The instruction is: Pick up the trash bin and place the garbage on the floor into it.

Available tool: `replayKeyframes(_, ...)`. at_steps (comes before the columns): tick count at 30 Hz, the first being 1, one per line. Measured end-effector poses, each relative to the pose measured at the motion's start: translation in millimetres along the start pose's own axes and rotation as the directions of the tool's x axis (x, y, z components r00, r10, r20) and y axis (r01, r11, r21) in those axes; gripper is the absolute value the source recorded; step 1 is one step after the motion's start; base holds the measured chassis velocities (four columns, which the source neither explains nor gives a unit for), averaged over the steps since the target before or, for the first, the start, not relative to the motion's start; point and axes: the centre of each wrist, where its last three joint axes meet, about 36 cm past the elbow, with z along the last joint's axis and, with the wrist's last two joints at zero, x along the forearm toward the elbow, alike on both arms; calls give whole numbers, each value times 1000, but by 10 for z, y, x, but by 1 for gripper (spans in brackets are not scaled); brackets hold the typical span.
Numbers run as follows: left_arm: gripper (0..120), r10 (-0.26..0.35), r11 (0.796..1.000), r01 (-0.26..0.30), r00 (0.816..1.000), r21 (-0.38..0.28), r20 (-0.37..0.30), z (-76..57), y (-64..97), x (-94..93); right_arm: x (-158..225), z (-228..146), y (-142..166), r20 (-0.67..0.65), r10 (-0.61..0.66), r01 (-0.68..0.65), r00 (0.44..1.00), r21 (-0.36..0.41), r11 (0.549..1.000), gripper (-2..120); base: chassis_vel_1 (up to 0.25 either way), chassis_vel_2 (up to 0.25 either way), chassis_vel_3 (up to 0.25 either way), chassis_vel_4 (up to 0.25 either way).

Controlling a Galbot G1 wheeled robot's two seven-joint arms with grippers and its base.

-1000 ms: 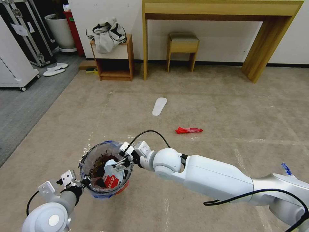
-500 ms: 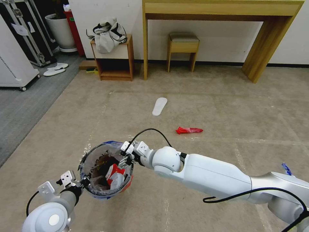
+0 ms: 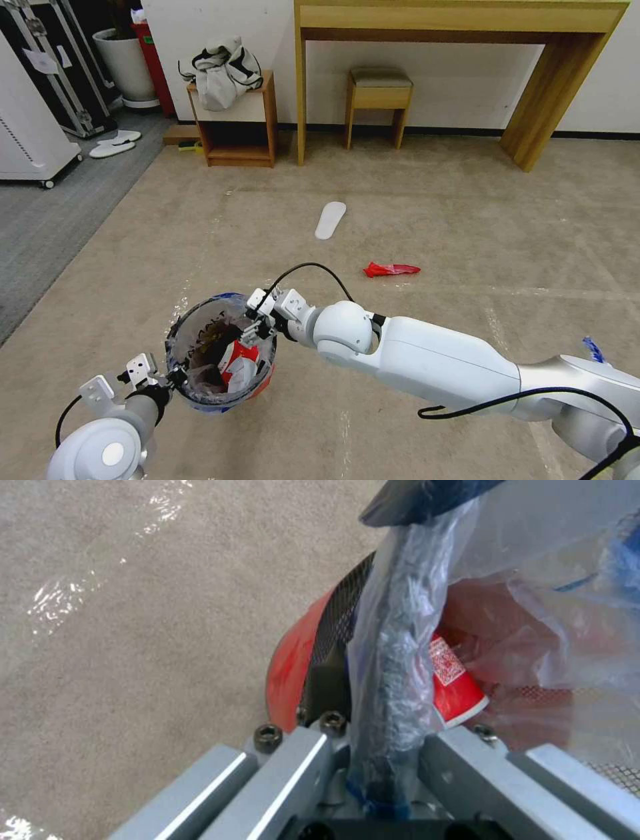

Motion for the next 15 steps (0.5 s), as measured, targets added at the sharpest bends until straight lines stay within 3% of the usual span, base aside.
replayKeyframes(15,0,-3,1000,3,1000,-2,3,-12,11,7,98,-319,-110,105,17,-12,994,-48,999,100,0,0,0,0)
